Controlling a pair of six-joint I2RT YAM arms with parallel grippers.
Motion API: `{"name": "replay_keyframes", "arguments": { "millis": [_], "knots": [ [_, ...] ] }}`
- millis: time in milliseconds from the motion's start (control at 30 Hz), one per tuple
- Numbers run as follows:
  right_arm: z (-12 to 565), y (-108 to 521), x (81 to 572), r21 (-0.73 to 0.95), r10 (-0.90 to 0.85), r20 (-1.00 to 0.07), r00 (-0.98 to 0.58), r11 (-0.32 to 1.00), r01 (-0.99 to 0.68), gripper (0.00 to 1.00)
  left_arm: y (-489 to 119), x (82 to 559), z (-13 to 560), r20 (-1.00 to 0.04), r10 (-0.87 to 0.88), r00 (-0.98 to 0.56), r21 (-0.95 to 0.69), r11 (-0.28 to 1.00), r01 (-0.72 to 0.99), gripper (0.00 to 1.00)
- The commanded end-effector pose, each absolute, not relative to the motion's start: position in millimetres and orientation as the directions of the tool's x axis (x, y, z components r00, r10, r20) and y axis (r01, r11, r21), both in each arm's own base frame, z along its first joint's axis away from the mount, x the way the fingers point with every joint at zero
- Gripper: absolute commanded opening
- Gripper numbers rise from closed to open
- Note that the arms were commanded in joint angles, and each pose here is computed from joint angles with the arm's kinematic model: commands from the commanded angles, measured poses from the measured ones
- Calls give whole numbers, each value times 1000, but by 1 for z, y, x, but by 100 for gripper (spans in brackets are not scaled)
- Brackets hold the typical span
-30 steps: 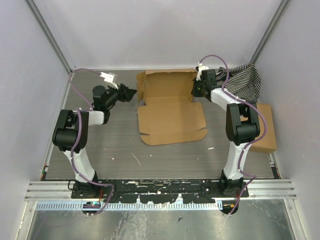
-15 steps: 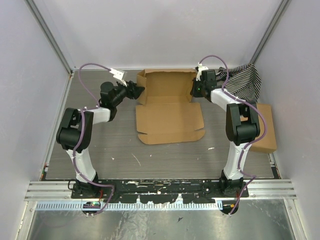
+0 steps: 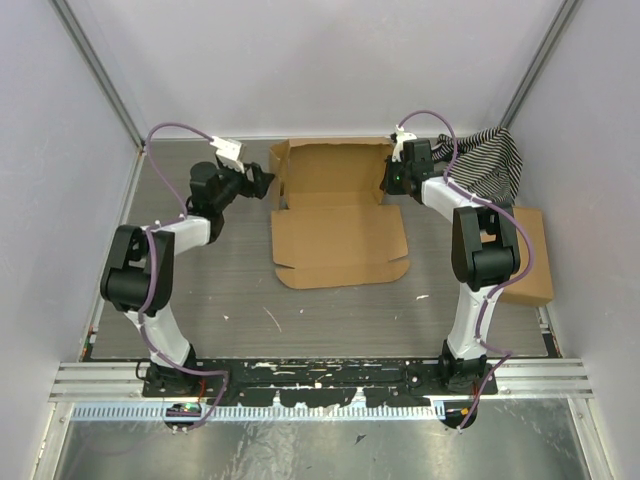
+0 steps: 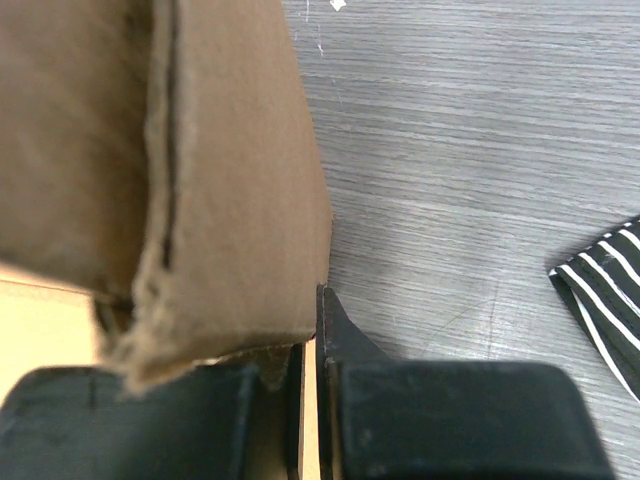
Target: Fold the paper box
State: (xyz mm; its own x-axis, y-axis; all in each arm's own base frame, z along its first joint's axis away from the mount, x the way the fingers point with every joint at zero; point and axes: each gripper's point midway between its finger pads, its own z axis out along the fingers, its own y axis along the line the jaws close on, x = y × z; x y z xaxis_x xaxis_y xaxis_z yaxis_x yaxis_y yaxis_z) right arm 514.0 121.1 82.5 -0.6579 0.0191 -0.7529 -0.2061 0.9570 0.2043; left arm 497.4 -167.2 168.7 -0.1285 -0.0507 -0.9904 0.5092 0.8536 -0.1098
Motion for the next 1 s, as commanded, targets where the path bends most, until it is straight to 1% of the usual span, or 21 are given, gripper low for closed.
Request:
{"name": "replay_keyframes", "arguments": {
  "millis": [0,333,500,667,800,967],
  "knots": [
    [103,132,518,228,17,-784,-620,938,-263,5,-158,512,170,-994,-21,-111,-79,836,543,82],
    [105,134,513,223,-5,-784,-621,931,-288,6,-131,542,165,-990,-31,-140,-107,807,581,82],
    [104,135,514,223,-9,-781,-625,930,-292,6,-152,527,165,-983,-65,-174,-169,697,697,81],
    [104,137,514,231,-9,-778,-628,925,-300,6,-167,517,170,-970,-148,-195,-245,605,758,80],
    [102,137,513,235,-10,-773,-634,924,-301,6,-181,510,173,-944,-219,-245,-325,514,794,77],
    [103,138,513,237,-8,-775,-632,923,-303,6,-194,506,168,-940,-224,-255,-335,491,804,75]
  ]
}}
